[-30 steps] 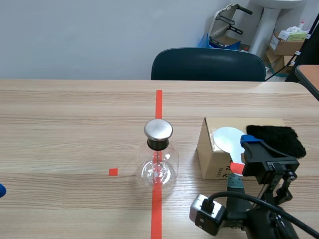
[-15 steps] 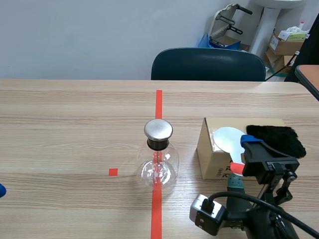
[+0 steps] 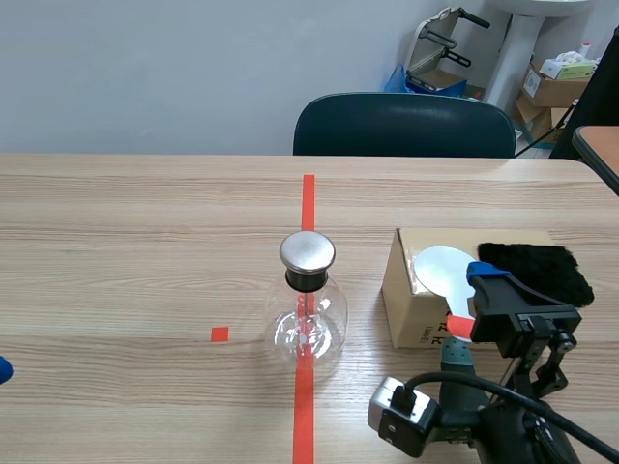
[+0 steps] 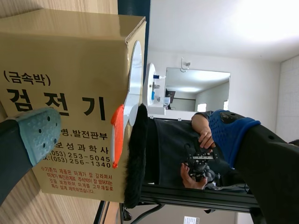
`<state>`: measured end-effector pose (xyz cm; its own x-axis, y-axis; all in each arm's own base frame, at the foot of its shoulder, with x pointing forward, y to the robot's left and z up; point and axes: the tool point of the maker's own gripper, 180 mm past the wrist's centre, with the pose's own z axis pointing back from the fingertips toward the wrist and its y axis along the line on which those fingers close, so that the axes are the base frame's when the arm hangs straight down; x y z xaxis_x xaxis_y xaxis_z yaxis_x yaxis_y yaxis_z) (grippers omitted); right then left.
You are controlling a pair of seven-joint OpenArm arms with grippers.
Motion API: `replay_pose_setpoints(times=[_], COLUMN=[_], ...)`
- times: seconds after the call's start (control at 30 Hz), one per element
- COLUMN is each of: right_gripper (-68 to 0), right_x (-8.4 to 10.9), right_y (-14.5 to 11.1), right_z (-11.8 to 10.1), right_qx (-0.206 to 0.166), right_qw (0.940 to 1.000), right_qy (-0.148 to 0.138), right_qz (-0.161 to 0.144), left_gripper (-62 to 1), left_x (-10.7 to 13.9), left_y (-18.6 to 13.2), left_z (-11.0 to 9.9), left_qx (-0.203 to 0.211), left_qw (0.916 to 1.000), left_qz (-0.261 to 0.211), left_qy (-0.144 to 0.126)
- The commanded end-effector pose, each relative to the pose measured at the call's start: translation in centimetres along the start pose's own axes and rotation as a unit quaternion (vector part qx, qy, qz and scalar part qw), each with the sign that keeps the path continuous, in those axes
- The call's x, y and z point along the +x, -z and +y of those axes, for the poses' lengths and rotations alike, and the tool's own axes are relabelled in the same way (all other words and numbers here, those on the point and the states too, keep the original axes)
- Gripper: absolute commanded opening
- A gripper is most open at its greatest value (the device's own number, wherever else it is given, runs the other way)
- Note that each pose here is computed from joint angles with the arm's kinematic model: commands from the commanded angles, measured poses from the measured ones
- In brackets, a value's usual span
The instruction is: Do the electroscope experiment
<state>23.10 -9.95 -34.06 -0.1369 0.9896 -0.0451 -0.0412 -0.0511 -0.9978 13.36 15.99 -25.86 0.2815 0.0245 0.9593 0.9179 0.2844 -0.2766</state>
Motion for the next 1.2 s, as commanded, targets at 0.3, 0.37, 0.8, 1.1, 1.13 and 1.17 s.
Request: replay_pose_setpoints(times=[0.3, 0.37, 0.8, 1.1, 1.13, 1.17], right_gripper=[0.4, 0.4, 0.4, 0.4, 0.4, 0.4], right_x=[0.05, 0.05, 0.04, -0.03, -0.08, -0.09], right_y=[0.37, 0.37, 0.37, 0.37, 0.37, 0.38], right_z=[-1.67, -1.67, -1.67, -1.67, -1.67, -1.49], right_qx=[-0.04, -0.04, -0.04, -0.04, -0.04, -0.035], right_qw=[0.9992, 0.9992, 0.9992, 0.9992, 0.9992, 0.9994], right_qy=[0.0, 0.0, 0.0, 0.002, 0.004, 0.004], right_qz=[-0.001, -0.001, -0.001, 0.001, 0.002, 0.002], left_gripper=[-21.7, -21.7, -21.7, -21.7, -21.7, -21.7], left_x=[0.58, 0.58, 0.53, 0.74, 1.01, 1.22], left_y=[0.23, 0.23, 0.22, 0.17, 0.16, 0.18], left_z=[0.01, 0.01, 0.01, 0.32, 0.61, 0.83], left_qx=[-0.002, -0.002, -0.002, 0.007, 0.015, 0.021], left_qw=[0.9999, 0.9999, 0.9999, 0.9998, 0.9995, 0.9992], left_qz=[-0.014, -0.014, -0.013, -0.019, -0.027, -0.034], left_qy=[0.001, 0.001, 0.001, -0.001, -0.003, -0.005])
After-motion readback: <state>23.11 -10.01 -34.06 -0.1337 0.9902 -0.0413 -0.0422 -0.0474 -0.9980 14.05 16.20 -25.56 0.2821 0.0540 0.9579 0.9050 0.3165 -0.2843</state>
